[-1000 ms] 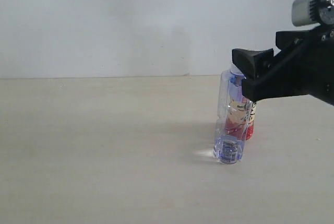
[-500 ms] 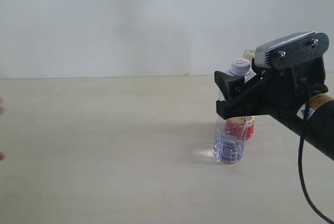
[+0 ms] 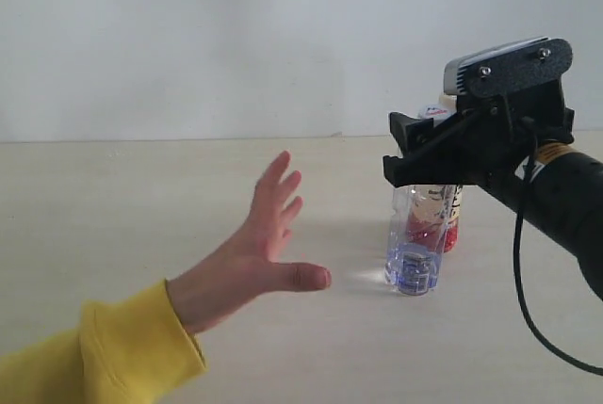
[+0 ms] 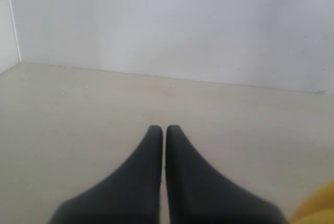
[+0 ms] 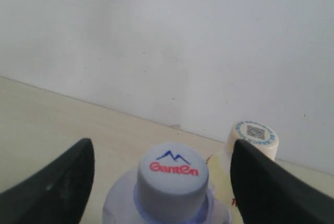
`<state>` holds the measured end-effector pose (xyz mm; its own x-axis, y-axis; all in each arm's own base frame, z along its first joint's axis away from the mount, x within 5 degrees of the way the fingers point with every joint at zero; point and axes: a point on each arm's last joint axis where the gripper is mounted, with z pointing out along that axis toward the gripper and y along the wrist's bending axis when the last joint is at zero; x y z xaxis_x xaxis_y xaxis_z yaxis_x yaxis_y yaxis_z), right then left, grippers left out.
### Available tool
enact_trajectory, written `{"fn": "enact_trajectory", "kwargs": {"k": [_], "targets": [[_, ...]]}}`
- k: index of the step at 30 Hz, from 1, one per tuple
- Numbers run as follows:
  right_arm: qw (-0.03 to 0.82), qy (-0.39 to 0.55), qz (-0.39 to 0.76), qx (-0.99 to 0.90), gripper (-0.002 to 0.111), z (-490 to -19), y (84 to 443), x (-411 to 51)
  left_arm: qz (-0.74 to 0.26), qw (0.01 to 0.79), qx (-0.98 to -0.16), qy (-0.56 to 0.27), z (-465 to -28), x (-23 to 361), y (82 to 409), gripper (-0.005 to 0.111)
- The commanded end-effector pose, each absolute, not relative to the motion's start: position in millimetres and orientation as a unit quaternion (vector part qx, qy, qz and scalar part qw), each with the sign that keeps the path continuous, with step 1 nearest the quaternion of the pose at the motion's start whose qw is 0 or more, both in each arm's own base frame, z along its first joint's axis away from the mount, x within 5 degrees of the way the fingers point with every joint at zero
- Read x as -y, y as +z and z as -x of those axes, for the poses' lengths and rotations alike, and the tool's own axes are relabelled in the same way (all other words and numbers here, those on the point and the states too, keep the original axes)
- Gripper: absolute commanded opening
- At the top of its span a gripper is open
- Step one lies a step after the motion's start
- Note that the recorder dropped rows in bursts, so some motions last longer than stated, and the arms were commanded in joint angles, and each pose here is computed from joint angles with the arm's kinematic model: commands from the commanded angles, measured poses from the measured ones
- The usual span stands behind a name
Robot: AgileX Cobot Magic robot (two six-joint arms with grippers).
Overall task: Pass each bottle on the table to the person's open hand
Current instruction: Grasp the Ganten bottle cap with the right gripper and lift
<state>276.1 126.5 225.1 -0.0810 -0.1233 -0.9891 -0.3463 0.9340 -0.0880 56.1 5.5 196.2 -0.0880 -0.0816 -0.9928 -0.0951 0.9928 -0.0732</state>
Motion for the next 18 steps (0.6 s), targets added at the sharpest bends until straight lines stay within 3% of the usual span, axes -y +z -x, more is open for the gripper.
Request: {"fn": "enact_trajectory", "kwargs": {"k": [1, 7, 9, 13, 18], "targets": [[0.661, 0.078, 0.154, -0.73, 0.069, -286.1, 221.6, -127.9, 0.06, 0.674, -0.736, 0.004, -55.8, -5.5, 197.0, 0.004], [0.661, 0.069, 0.138, -0.734, 0.068, -289.4, 219.1, -126.0, 0.06, 0.674, -0.736, 0.004, -55.8, -5.5, 197.0, 0.004], [0.661, 0.063, 0.14, -0.735, 0.062, -289.8, 218.3, -125.6, 0.06, 0.674, -0.736, 0.004, -55.8, -5.5, 197.0, 0.004], [0.659, 0.062, 0.142, -0.736, 0.039, -289.7, 217.8, -125.7, 0.06, 0.674, -0.736, 0.004, -55.8, -5.5, 197.0, 0.004], [0.657, 0.063, 0.159, -0.734, -0.001, -289.0, 217.5, -127.7, 0.06, 0.674, -0.736, 0.004, -55.8, -5.5, 197.0, 0.004]]}}
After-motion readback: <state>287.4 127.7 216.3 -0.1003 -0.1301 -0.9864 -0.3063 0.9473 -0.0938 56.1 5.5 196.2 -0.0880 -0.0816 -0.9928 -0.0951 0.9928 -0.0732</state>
